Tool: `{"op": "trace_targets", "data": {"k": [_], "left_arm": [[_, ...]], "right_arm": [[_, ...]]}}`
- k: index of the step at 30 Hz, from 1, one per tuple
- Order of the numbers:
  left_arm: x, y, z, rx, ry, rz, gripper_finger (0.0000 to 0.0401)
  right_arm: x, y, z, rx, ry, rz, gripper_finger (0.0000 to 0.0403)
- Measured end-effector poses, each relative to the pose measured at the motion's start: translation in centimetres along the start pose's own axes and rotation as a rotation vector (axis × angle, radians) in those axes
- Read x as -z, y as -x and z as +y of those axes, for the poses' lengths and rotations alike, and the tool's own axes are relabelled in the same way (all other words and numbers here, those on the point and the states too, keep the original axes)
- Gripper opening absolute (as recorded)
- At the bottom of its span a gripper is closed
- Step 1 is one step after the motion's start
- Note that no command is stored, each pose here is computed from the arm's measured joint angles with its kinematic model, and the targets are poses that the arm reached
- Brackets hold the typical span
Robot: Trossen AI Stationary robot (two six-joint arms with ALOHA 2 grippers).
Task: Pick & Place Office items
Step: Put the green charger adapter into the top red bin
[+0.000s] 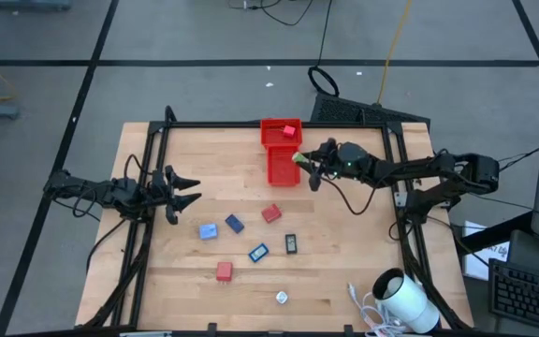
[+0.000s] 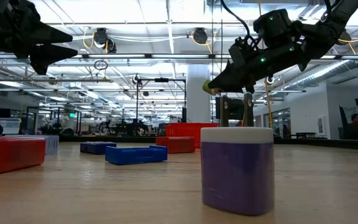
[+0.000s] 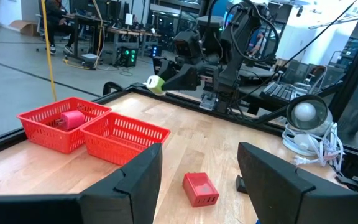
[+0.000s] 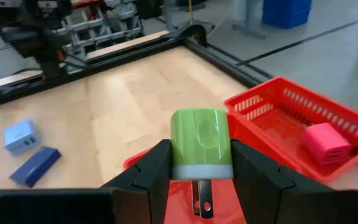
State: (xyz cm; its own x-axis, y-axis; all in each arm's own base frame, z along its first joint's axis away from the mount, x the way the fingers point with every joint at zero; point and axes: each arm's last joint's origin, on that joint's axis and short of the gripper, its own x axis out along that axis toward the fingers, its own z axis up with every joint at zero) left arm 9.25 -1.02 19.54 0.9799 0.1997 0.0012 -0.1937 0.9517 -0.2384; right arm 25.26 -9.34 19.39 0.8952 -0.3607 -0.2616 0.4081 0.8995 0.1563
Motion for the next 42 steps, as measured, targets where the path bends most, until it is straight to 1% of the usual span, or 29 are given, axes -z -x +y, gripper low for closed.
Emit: {"op": "trace_targets", "data": {"k": [6,9,14,17,20,22,26,34,37,42], "left_arm": [[0.0,0.0,0.0,0.0,0.0,0.0,0.0214],[0.0,0.0,0.0,0.0,0.0,0.0,0.0214],[0.0,0.0,0.0,0.0,0.0,0.0,0.0214],[0.0,0.0,0.0,0.0,0.0,0.0,0.0214],[0.0,0.0,0.0,0.0,0.0,0.0,0.0214],[0.0,0.0,0.0,0.0,0.0,0.0,0.0214],[0.0,0.0,0.0,0.0,0.0,0.0,0.0214],[0.0,0.0,0.0,0.0,0.0,0.0,0.0214],[0.0,0.0,0.0,0.001,0.0,0.0,0.0214],[0.0,0.0,0.0,0.001,0.0,0.0,0.0214]], "right_arm": [[-1.0,-0.3,-0.2,0.006,0.0,-0.019,0.0137],[-1.6,-0.7,-0.3,0.009,0.024,-0.026,0.0137],[-2.2,-1.5,-1.3,0.049,0.031,-0.002,0.0137],[-1.7,-2.1,-2.0,0.074,0.03,0.033,0.0137],[-1.9,-3.2,-2.6,0.091,0.025,0.033,0.0137],[-1.6,-4.0,-3.0,0.104,0.022,0.057,0.0137],[-1.7,-5.7,-3.7,0.12,0.045,0.068,0.0137],[-1.7,-8.7,-6.2,0.181,0.048,0.097,0.0137],[-0.9,-9.2,-7.3,0.209,0.036,0.148,0.0137],[0.0,-9.7,-8.3,0.236,0.017,0.18,0.0137]]}}
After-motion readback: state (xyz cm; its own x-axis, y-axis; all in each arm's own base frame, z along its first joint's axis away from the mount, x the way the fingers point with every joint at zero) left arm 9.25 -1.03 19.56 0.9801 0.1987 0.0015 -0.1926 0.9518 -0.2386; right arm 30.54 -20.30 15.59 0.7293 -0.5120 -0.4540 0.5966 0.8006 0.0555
